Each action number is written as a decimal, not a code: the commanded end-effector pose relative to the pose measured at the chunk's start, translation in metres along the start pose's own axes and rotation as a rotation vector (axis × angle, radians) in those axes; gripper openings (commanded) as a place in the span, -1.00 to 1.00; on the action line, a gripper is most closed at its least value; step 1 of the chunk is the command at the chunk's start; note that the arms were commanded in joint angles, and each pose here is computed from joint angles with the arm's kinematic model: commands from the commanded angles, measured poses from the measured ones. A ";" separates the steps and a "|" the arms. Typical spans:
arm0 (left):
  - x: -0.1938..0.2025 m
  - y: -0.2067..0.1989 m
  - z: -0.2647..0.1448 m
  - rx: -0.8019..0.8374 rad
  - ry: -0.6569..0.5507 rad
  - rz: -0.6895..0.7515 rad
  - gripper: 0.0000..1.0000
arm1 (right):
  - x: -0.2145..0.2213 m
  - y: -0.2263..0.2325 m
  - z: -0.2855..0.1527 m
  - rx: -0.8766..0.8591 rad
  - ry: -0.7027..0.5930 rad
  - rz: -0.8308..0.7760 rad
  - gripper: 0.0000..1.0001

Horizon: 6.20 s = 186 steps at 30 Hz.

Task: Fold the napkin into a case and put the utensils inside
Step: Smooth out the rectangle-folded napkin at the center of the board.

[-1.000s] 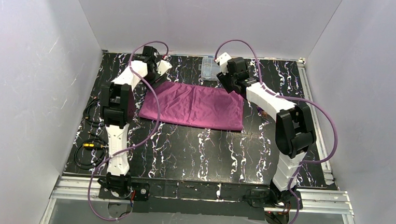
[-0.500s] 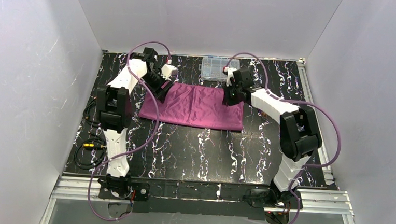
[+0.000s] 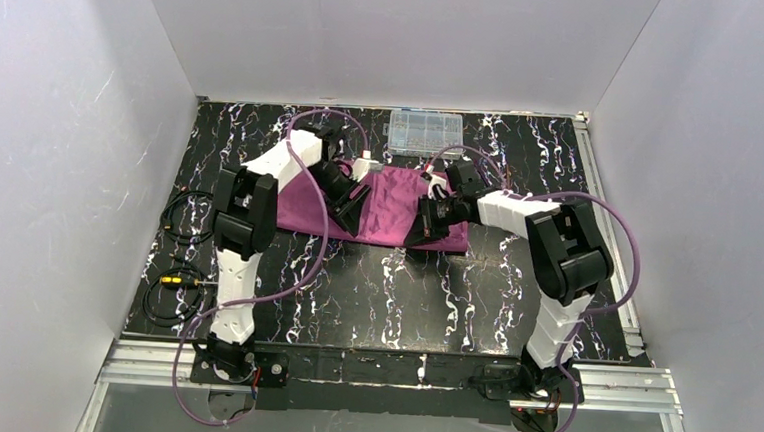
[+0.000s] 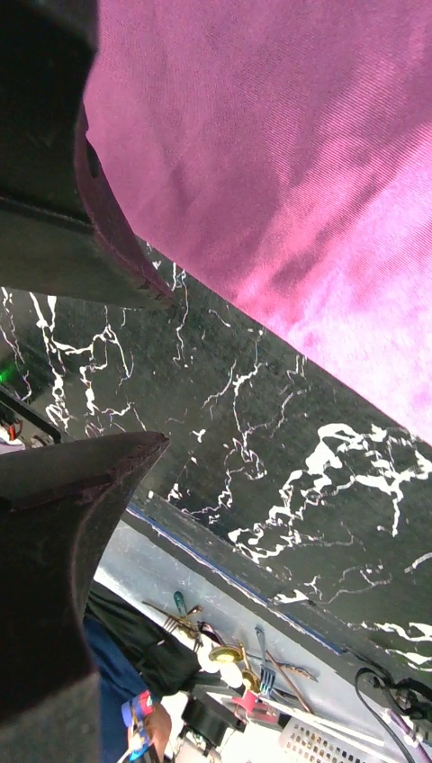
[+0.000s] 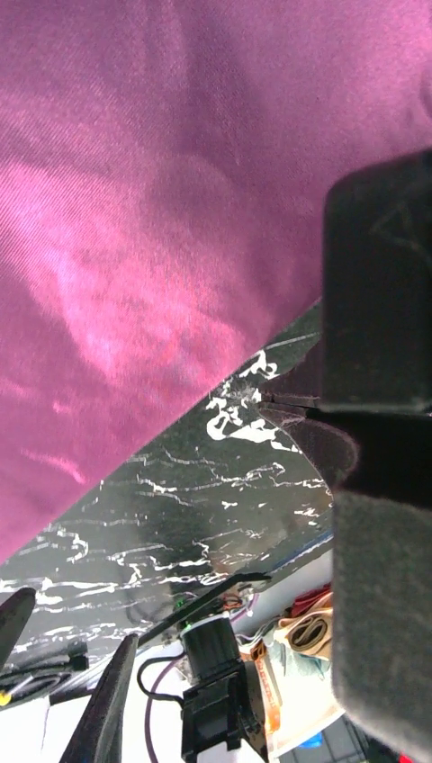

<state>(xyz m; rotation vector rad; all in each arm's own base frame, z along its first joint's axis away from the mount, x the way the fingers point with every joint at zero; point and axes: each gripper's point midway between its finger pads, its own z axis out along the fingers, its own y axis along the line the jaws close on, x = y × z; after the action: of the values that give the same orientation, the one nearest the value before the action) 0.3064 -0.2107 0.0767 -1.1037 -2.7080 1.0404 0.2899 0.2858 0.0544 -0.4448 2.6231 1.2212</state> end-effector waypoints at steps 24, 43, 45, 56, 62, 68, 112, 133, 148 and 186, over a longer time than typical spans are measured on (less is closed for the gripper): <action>0.051 0.090 -0.018 -0.098 0.040 -0.179 -0.10 | 0.001 0.000 -0.015 -0.180 -0.012 0.163 -0.97; 0.048 0.086 -0.018 -0.083 0.027 -0.162 -0.11 | 0.019 -0.064 -0.039 0.085 -0.042 0.338 -0.97; 0.048 0.086 -0.018 -0.084 0.028 -0.162 -0.12 | 0.022 -0.067 -0.044 0.096 -0.042 0.348 -0.97; 0.045 0.090 -0.020 -0.096 0.027 -0.152 -0.13 | 0.047 -0.085 -0.047 0.126 -0.004 0.393 -0.97; 0.045 0.091 -0.020 -0.101 0.027 -0.153 -0.13 | 0.033 -0.085 -0.057 0.077 -0.046 0.379 -0.97; 0.045 0.089 -0.022 -0.105 0.030 -0.148 -0.14 | 0.001 -0.060 -0.081 0.053 -0.065 0.268 -0.81; 0.041 0.087 -0.029 -0.113 0.022 -0.126 -0.17 | 0.014 -0.065 -0.070 0.179 0.009 0.285 -0.97; 0.001 0.016 -0.024 0.114 -0.049 -0.167 0.03 | 0.044 -0.115 -0.062 0.358 0.049 0.347 -0.97; 0.033 0.069 -0.034 0.213 0.006 -0.443 -0.20 | 0.057 -0.121 -0.062 0.387 0.052 0.355 -0.97; 0.126 0.170 -0.111 -0.126 0.091 -0.453 -0.30 | 0.060 -0.125 -0.066 0.422 0.048 0.356 -0.97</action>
<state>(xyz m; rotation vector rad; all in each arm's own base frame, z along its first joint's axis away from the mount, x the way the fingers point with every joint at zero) 0.3403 -0.0036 0.0281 -0.4231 -2.7208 0.8493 0.2810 0.1768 0.0167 0.0668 2.9143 0.9617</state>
